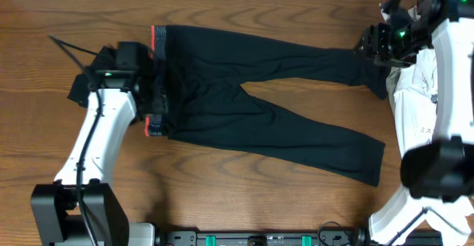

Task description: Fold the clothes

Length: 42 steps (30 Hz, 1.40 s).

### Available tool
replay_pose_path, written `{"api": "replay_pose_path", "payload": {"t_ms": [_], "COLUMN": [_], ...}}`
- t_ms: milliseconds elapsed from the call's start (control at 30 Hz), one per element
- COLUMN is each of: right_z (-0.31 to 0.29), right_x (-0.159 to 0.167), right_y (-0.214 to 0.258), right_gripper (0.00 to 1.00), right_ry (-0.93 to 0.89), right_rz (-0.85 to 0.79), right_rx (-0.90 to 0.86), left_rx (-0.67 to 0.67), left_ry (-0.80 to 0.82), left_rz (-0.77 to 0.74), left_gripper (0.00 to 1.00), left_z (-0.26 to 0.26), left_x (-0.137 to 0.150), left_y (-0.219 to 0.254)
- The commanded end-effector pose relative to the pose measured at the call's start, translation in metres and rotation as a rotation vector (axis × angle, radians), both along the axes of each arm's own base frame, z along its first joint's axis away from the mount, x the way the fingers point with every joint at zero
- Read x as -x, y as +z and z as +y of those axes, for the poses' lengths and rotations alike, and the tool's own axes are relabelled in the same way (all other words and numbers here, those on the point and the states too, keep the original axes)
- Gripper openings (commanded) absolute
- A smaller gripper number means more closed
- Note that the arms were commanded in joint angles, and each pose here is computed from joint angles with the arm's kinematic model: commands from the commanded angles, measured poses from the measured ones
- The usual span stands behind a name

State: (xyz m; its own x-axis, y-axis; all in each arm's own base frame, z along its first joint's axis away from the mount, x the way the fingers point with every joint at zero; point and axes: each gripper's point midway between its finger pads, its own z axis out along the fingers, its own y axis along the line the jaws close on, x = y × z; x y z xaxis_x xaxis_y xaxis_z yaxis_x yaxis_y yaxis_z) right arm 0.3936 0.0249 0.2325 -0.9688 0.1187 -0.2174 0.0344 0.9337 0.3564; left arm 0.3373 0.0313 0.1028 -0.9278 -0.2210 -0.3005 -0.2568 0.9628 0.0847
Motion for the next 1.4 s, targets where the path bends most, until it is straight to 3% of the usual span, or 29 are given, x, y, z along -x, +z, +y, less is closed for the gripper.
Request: {"api": "replay_pose_path", "payload": {"t_ms": [0,67,167,300,500,700,900,1100,1367], "right_z": [0.006,0.011,0.027,0.036,0.038,0.045,0.042,0.04,0.023], "right_x": [0.015,0.024,0.037,0.06,0.104,0.149,0.182,0.21,0.224], "right_y": [0.007,0.003,-0.011,-0.047,-0.105,-0.153,-0.191,-0.226,-0.239], "right_gripper": [0.4,0.24,0.23,0.34,0.55,0.61,0.69,0.69,0.59], "right_ry": [-0.067,-0.078,-0.056,-0.049,-0.049,-0.064,-0.19,-0.331,-0.393], "right_rz": [0.033,0.074,0.142,0.281,0.5,0.672,0.78,0.844,0.871], "right_rx": [0.117,0.178,0.189,0.203,0.191,0.143,0.163,0.166,0.199], "left_rx": [0.006,0.093,0.166,0.17,0.173,0.174,0.173,0.173,0.173], "left_ry": [0.054,0.015,-0.025,-0.031,-0.027,-0.027,-0.027,-0.027,-0.024], "left_rz": [-0.006,0.017,0.078,0.146,0.187,0.186,0.183,0.182,0.173], "left_gripper": [0.55,0.48,0.45,0.58,0.68,0.77,0.83,0.86,0.87], "left_z": [0.015,0.002,-0.013,-0.016,-0.016,-0.016,-0.016,-0.016,-0.016], "left_x": [-0.005,-0.004,0.004,0.016,0.022,0.022,0.021,0.021,0.019], "left_y": [-0.007,-0.014,-0.025,-0.036,-0.044,-0.043,-0.043,-0.043,-0.043]}}
